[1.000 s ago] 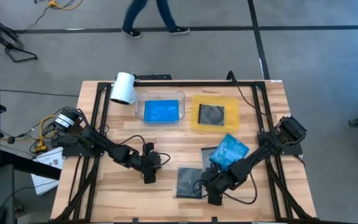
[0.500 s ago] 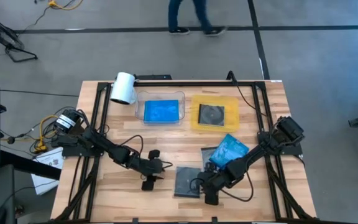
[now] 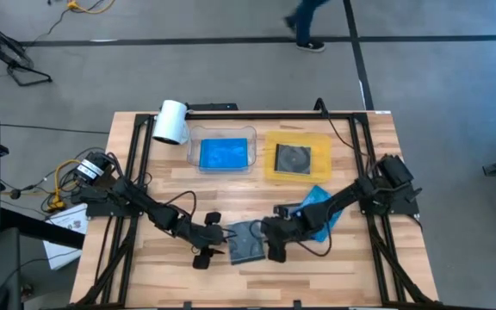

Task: Pick & place jewel cases by type
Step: Put the left black CD case into the yellow bin

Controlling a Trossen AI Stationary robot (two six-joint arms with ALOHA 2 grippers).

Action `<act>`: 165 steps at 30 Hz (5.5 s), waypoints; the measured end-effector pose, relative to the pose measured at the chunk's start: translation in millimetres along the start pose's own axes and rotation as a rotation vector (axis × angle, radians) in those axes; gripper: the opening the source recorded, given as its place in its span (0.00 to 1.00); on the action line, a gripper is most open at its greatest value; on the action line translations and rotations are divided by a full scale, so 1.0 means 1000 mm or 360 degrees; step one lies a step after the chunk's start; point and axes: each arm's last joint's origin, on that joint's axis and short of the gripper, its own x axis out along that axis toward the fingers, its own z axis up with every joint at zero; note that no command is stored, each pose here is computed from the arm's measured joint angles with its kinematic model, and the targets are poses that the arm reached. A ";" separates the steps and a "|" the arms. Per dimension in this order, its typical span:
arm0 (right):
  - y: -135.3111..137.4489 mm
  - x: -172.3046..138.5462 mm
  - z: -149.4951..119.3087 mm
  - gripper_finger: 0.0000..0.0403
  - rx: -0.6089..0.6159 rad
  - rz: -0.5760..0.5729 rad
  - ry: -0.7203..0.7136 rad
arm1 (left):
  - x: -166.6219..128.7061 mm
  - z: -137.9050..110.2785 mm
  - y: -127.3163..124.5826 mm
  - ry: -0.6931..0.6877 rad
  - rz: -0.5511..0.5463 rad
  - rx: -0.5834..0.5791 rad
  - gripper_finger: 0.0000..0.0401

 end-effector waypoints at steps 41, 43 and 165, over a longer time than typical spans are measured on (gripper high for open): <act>-0.035 0.003 0.019 0.40 0.1110 0.0424 0.0272 | 0.009 -0.013 0.002 0.0107 0.0197 -0.0085 0.43; -0.037 0.003 0.018 0.40 0.1146 0.0391 0.0268 | 0.010 -0.012 0.001 0.0084 0.0195 -0.0079 0.43; -0.032 0.010 0.018 0.62 0.1072 0.0308 0.0026 | 0.047 0.006 -0.045 -0.0243 -0.0198 -0.0147 0.43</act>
